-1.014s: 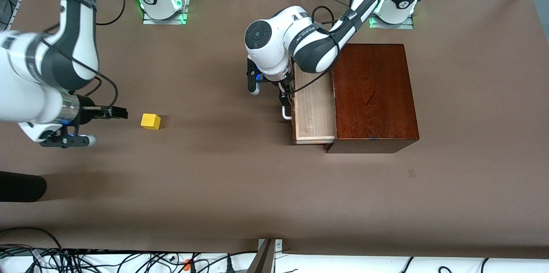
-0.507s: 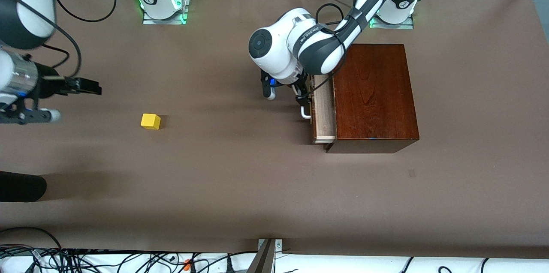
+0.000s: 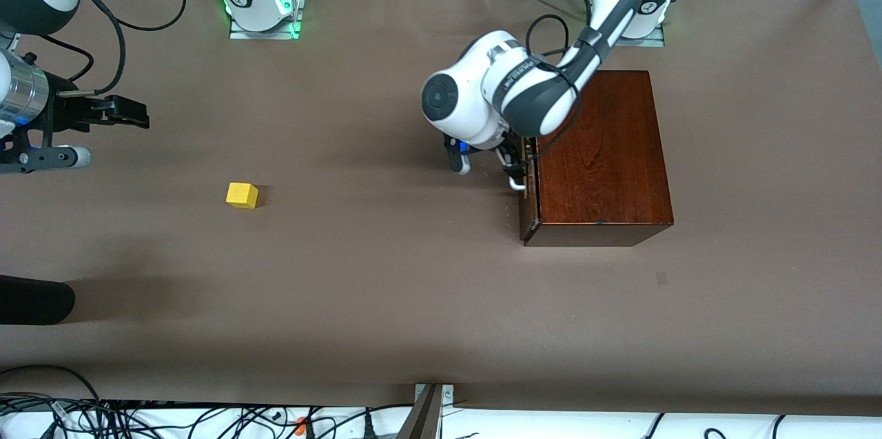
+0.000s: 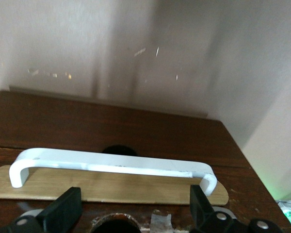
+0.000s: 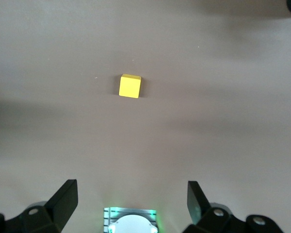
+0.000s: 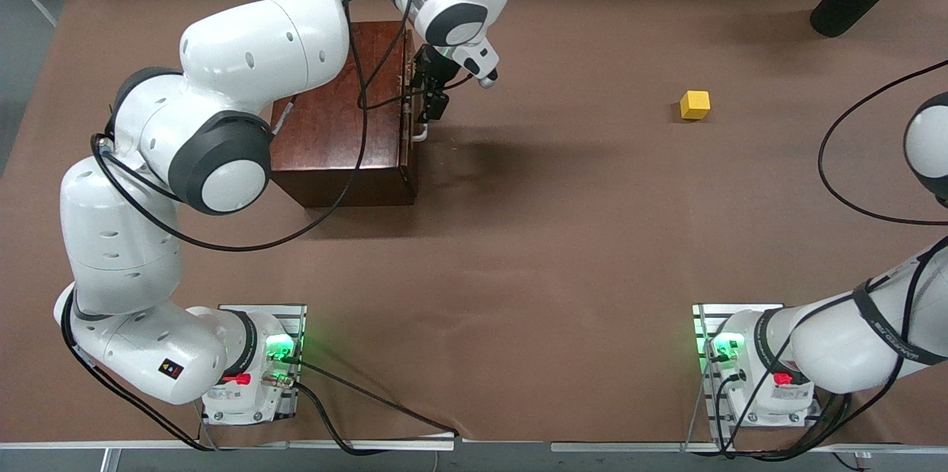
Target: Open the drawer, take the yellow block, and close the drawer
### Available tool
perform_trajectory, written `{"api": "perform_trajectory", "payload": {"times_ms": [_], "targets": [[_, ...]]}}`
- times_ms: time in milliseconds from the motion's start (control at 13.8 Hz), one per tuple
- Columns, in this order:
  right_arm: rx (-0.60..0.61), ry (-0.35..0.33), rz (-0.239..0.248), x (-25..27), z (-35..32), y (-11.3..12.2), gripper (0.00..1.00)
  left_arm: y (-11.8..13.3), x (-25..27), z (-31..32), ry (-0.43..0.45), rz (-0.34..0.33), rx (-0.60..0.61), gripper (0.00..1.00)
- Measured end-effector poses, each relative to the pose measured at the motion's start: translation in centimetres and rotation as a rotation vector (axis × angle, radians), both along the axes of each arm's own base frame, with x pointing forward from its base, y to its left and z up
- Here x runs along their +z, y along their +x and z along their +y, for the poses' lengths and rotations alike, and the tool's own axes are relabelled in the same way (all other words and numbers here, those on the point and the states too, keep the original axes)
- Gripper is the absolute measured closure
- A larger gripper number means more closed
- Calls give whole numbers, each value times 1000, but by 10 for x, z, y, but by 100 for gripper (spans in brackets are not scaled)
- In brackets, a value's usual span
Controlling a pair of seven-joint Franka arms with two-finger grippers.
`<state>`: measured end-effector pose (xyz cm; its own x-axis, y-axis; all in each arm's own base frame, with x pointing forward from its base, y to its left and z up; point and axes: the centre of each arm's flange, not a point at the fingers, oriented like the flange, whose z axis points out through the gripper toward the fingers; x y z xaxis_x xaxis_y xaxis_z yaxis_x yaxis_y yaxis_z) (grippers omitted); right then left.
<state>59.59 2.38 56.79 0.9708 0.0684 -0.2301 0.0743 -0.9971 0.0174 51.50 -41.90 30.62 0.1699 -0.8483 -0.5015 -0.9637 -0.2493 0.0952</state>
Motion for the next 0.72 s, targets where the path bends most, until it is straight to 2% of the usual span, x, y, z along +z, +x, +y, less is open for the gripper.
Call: {"api": "perform_trajectory", "payload": {"times_ms": [362, 507, 724], "targets": [[-46, 30, -104, -6, -21, -21, 0, 2, -1, 3, 2, -9, 26, 0], [-70, 31, -110, 0, -35, -33, 0, 2, 4, -2, -2, -68, 99, 0], [-98, 31, -130, 16, -51, -44, 0, 2, 41, -24, -45, -203, 220, 0]]}}
